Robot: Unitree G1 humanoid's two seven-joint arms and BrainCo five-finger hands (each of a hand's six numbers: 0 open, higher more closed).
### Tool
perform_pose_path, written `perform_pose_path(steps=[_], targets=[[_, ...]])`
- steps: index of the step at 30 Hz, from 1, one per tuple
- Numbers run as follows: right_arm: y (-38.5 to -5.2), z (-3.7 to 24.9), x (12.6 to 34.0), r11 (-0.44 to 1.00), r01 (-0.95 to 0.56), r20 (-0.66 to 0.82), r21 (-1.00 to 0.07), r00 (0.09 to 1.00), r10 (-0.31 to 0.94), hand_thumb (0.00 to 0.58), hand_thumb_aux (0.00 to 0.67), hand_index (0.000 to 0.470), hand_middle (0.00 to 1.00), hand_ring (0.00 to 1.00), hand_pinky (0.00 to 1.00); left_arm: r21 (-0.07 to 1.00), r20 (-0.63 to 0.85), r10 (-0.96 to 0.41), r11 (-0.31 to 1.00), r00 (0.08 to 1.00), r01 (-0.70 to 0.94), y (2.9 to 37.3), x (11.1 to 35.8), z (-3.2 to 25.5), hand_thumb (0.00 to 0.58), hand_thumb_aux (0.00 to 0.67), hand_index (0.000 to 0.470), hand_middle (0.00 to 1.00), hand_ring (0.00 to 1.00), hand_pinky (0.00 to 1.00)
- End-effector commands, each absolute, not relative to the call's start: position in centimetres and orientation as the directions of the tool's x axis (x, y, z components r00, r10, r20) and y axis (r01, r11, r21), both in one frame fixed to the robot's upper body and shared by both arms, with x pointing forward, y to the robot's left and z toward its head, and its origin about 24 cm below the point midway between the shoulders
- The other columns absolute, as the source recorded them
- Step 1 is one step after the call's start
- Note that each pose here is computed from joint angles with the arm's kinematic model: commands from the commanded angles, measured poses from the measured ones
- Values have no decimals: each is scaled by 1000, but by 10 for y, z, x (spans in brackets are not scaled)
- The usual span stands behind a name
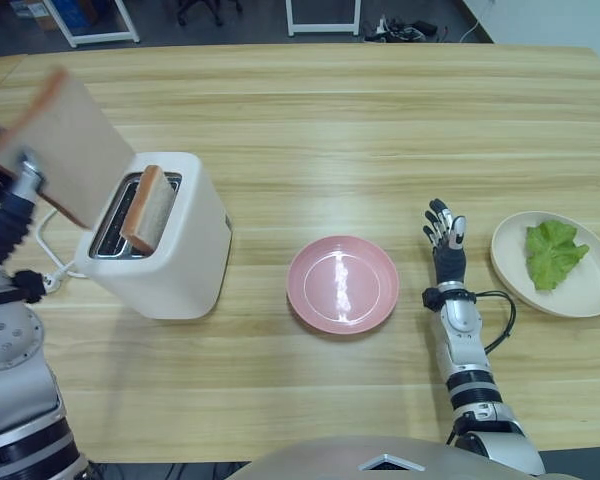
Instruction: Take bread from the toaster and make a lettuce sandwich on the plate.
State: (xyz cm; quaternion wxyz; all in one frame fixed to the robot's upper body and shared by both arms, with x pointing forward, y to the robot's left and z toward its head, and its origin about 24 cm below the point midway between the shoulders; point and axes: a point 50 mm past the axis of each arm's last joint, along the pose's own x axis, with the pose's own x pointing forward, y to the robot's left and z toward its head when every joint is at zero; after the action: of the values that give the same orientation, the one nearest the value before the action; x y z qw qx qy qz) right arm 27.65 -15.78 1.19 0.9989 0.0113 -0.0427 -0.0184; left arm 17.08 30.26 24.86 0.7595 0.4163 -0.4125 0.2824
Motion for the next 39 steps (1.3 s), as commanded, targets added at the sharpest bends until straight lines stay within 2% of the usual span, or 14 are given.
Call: perform_pose_path(steps=[1, 5, 9, 13, 15, 19, 23, 32, 33, 34, 35, 36, 37, 39], targets=[[-153, 8, 279, 999, 33, 59, 21, 998, -34, 0, 0, 0, 0, 0, 0, 259, 957, -44, 582, 288, -771, 270, 167, 252, 580, 670, 470, 1000, 1000, 1000], [-150, 7, 280, 999, 29, 54, 24, 998, -30, 0, 0, 0, 0, 0, 0, 179, 938, 14, 835, 346, -520, 228, 192, 224, 580, 670, 470, 1000, 1000, 1000], [-151, 7, 281, 1000, 22, 50, 18, 998, -23, 0, 0, 0, 0, 0, 0, 156, 851, 7, 952, 525, -265, 193, 212, 192, 580, 670, 470, 1000, 1000, 1000], [-154, 6, 279, 999, 31, 45, 15, 998, -32, 0, 0, 0, 0, 0, 0, 249, 609, -207, 967, 765, 64, 142, 238, 137, 580, 670, 470, 1000, 1000, 1000], [-153, 6, 279, 999, 29, 45, 16, 999, -29, 0, 0, 0, 0, 0, 0, 272, 474, -301, 944, 827, 187, 127, 247, 110, 580, 670, 470, 1000, 1000, 1000], [-154, 4, 278, 999, 30, 40, 14, 999, -31, 0, 0, 0, 0, 0, 0, 311, 275, -411, 893, 869, 325, 112, 252, 76, 580, 670, 470, 1000, 1000, 1000], [-156, 4, 277, 999, 38, 37, 15, 999, -39, 0, 0, 0, 0, 0, 0, 403, 83, -531, 792, 843, 459, 100, 246, 51, 580, 670, 470, 1000, 1000, 1000], [-152, 6, 278, 999, 32, 45, 14, 998, -33, 0, 0, 0, 0, 0, 0, 499, 5, -550, 725, 835, 475, 116, 243, 50, 580, 670, 470, 1000, 1000, 1000], [-152, 6, 278, 999, 31, 45, 14, 998, -32, 0, 0, 0, 0, 0, 0, 511, -1, -545, 721, 839, 468, 117, 243, 50, 580, 652, 457, 992, 992, 992], [-152, 6, 278, 999, 30, 46, 14, 998, -31, 0, 0, 0, 0, 0, 0, 537, -10, -541, 706, 841, 461, 119, 243, 50, 571, 589, 413, 937, 937, 937], [-152, 7, 278, 999, 30, 46, 14, 998, -31, 0, 0, 0, 0, 0, 0, 563, -20, -543, 688, 840, 458, 121, 242, 50, 536, 486, 341, 671, 671, 671], [-152, 7, 278, 999, 30, 46, 14, 998, -30, 0, 0, 0, 0, 0, 0, 599, -35, -545, 660, 838, 454, 122, 242, 50, 468, 376, 264, 47, 47, 47], [-152, 7, 278, 999, 30, 46, 14, 998, -31, 0, 0, 0, 0, 0, 0, 643, -52, -540, 626, 840, 442, 123, 241, 50, 0, 0, 0, 0, 0, 0], [-152, 7, 278, 999, 31, 45, 14, 998, -32, 0, 0, 0, 0, 0, 0, 679, -72, -520, 600, 851, 423, 123, 242, 49, 0, 0, 0, 0, 0, 0]])
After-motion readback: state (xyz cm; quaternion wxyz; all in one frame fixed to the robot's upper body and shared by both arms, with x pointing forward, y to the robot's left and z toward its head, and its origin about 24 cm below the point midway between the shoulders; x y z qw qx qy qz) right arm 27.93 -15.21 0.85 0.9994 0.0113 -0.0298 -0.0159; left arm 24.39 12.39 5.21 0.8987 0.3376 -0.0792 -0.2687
